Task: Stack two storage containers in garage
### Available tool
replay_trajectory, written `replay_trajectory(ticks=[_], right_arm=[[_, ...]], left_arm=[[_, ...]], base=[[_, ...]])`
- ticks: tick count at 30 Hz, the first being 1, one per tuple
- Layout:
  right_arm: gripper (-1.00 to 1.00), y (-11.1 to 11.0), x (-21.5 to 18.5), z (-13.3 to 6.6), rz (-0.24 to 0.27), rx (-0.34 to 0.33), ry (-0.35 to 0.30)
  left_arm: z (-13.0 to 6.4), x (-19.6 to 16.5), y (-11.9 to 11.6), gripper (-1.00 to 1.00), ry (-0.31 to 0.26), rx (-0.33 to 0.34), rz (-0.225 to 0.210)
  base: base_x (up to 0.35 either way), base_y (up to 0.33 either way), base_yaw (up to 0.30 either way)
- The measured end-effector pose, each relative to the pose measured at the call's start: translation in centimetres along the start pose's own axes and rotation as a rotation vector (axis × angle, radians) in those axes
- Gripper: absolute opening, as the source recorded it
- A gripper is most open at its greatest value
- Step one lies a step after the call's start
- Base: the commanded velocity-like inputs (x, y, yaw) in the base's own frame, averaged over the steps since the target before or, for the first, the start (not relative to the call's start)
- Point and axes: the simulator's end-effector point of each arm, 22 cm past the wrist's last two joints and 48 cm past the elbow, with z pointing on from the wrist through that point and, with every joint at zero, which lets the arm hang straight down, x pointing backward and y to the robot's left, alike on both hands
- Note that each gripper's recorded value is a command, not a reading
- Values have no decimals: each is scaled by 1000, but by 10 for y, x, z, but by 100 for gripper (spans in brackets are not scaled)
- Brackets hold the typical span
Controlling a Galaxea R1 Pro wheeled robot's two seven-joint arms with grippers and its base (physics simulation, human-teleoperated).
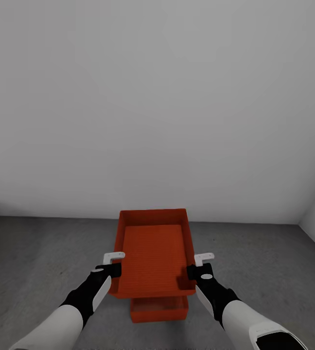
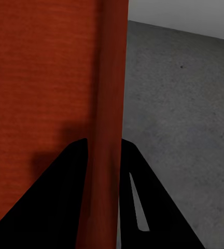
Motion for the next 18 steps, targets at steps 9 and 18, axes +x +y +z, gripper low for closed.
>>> replay_trajectory(ticks=[9, 18], right_arm=[[-100, 1, 8, 4, -1, -2, 14], [-100, 3, 16, 7, -2, -4, 29]], left_arm=[[4, 7, 0, -100, 14, -1, 1], [9, 15, 1, -100, 29, -3, 2]], base=[[0, 0, 0], [0, 0, 0]])
